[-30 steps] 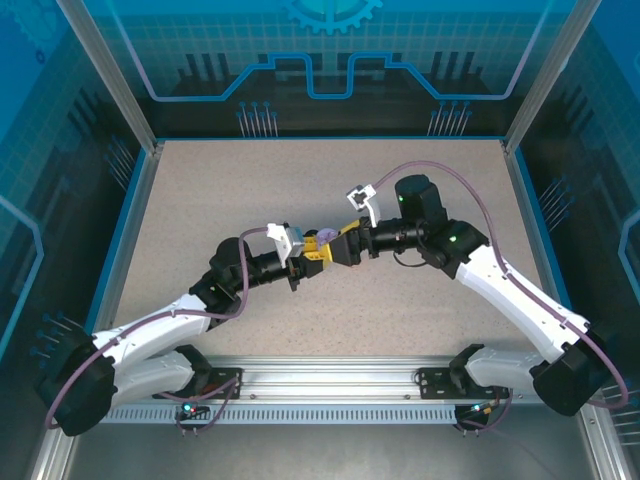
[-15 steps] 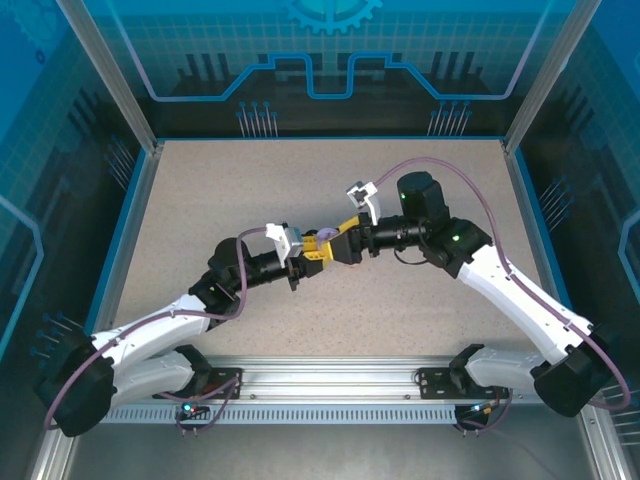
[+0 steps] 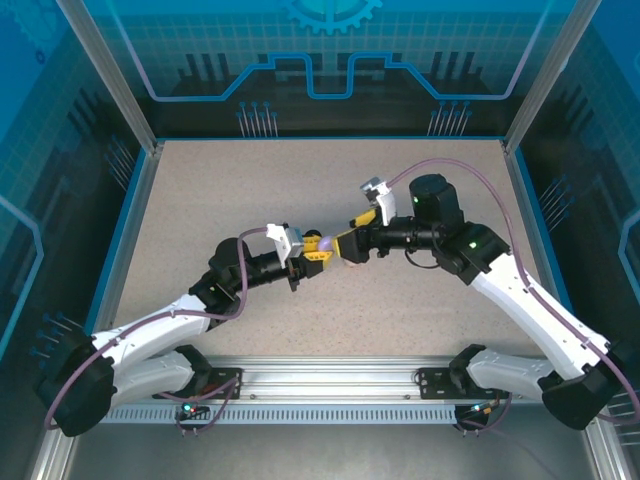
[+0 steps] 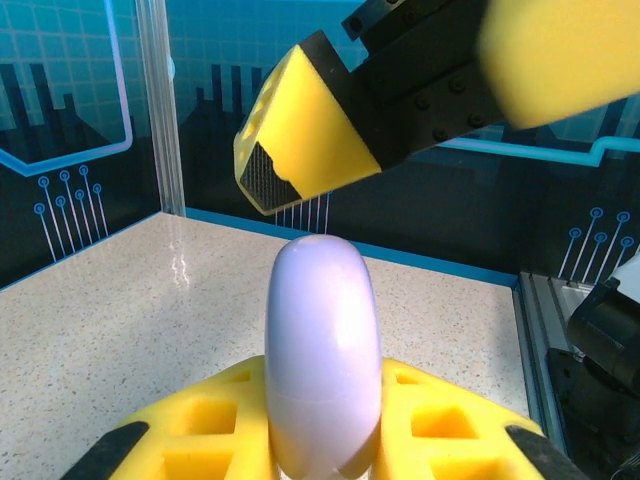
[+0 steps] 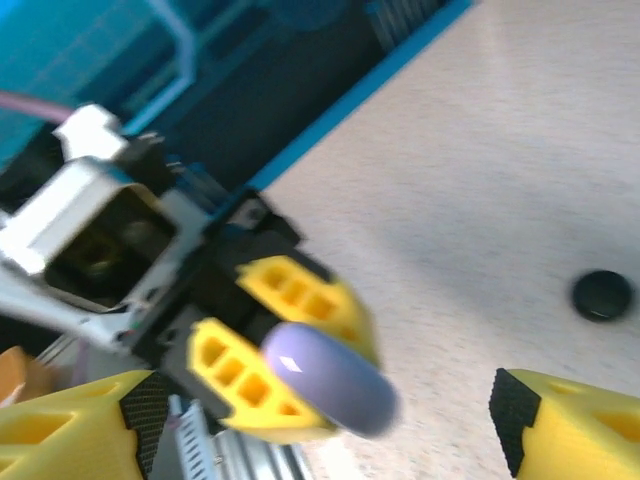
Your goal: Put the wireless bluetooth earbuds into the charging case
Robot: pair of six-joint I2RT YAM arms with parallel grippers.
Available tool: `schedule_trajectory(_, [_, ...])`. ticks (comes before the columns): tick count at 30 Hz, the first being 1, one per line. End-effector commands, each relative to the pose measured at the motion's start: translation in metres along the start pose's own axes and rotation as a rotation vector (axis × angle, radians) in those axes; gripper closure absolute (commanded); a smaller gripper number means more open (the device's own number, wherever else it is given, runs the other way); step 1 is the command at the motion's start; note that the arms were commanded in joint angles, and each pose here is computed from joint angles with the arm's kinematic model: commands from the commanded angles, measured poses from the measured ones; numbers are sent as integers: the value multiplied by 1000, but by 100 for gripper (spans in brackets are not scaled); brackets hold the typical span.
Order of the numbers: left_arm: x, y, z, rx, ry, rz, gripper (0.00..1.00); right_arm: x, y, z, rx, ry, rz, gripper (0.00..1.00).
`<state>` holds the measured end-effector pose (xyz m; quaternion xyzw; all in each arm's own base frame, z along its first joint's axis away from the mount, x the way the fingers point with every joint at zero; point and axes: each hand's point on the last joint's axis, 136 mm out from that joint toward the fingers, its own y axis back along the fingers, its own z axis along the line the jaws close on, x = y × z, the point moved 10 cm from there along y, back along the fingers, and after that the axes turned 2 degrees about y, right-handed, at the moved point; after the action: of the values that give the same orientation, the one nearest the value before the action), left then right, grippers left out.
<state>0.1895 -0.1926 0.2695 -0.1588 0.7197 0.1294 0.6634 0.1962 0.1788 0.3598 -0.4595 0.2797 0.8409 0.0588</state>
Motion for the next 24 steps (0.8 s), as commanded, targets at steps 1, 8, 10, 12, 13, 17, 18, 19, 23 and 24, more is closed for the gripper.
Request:
schedule_trajectory(1, [-8,-2,-2,8,-4,-5,99,12,26,-21,412,-21,4,6])
schedule_trajectory(8, [26,-5,6,-52,213,110,99,76,11,-73,620,-206,165,0])
schedule_trajectory(10, [44,-7,10,-95,328,171,99,93,5,-83,658,-248,210,0])
schedule_trajectory(12, [63,-9,15,-141,456,242,100,102,2,-89,690,-268,235,0])
schedule_trajectory(13, [73,-10,17,-169,524,280,100,112,0,-94,705,-281,264,0])
schedule_trajectory(17, [107,-17,24,-238,749,408,100,116,-1,-97,734,-278,281,0])
schedule_trajectory(18, [112,-19,25,-247,786,435,100,115,0,-97,740,-274,280,0])
schedule_trajectory(19, [117,-21,26,-264,833,471,100,113,1,-97,746,-270,275,0])
schedule_trajectory(23, [139,-25,31,-369,953,643,100,110,6,-95,761,-259,250,0])
schedule_trajectory(24, [141,-26,32,-382,962,671,100,109,7,-94,762,-259,245,0])
